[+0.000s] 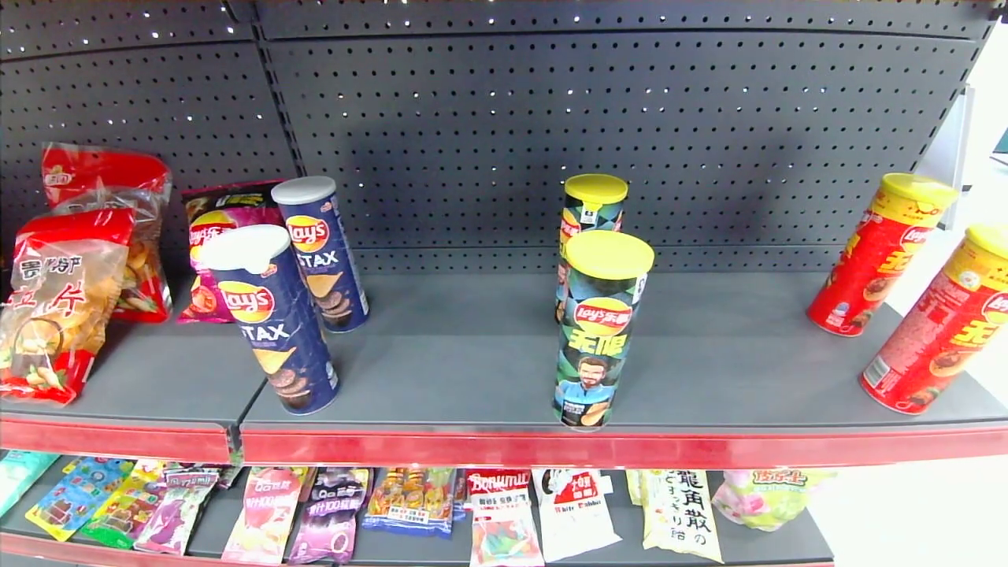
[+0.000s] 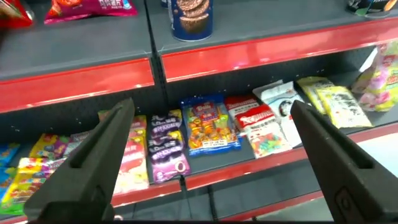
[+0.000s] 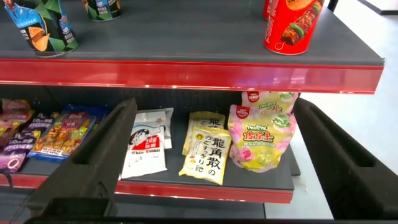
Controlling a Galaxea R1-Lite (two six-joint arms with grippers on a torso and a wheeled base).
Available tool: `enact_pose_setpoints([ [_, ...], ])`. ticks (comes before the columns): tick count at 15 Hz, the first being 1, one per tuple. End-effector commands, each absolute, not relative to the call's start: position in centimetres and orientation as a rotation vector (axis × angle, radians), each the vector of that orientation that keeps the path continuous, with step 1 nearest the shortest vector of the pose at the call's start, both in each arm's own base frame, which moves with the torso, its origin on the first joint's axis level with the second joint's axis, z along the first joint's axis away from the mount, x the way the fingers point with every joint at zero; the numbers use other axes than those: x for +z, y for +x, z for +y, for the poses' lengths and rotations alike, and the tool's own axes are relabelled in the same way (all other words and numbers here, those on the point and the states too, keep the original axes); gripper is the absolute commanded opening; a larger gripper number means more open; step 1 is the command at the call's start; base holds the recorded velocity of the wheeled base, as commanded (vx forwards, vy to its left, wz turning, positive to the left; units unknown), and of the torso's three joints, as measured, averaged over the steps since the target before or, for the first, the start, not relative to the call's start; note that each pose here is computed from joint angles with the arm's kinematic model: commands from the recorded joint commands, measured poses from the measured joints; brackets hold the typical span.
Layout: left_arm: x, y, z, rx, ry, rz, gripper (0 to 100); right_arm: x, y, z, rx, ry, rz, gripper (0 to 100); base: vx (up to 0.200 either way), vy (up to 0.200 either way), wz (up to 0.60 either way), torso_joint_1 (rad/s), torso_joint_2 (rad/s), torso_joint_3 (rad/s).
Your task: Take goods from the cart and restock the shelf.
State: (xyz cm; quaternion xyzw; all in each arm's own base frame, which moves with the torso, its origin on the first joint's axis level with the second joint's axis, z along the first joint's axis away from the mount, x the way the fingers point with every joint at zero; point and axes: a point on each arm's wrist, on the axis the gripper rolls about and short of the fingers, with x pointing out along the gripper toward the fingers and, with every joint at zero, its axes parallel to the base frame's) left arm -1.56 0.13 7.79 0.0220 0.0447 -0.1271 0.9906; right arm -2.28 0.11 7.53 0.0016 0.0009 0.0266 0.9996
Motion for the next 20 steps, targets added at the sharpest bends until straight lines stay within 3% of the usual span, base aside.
enact_pose_setpoints([
  [1,7.8,-1.5,0.1,-0.254,0.033,0.093,100,7.5,-2.3,0.1,0.054,0.003,0.003,100,0.0,0.0,0.0,0.0,0.0,0.0],
  [5,7.8,-1.5,0.1,-0.25,0.001,0.099,100,8.0,-2.4,0.1,0.045,0.029,-0.028,100,0.0,0.0,0.0,0.0,0.0,0.0],
  [7,7.8,-1.5,0.1,-0.25,0.001,0.099,100,14.3,-2.9,0.2,0.154,0.034,-0.126,100,0.0,0.0,0.0,0.0,0.0,0.0],
  [9,7.8,-1.5,0.1,-0.25,0.001,0.099,100,22.9,0.5,0.4,0.213,0.036,-0.082,100,0.0,0.0,0.0,0.0,0.0,0.0],
  [10,7.8,-1.5,0.1,-0.25,0.001,0.099,100,25.7,3.9,0.5,0.202,0.038,-0.027,100,0.0,0.0,0.0,0.0,0.0,0.0],
  [12,7.8,-1.5,0.1,-0.25,0.001,0.099,100,27.9,10.3,1.0,0.224,0.04,0.099,100,0.0,0.0,0.0,0.0,0.0,0.0],
  [15,7.8,-1.5,0.1,-0.25,0.001,0.099,100,26.2,15.7,4.1,0.39,0.034,0.279,100,0.0,0.0,0.0,0.0,0.0,0.0],
  [20,7.8,-1.5,0.1,-0.25,0.001,0.099,100,22.6,15.2,7.4,0.588,-0.014,0.431,100,0.0,0.0,0.0,0.0,0.0,0.0],
])
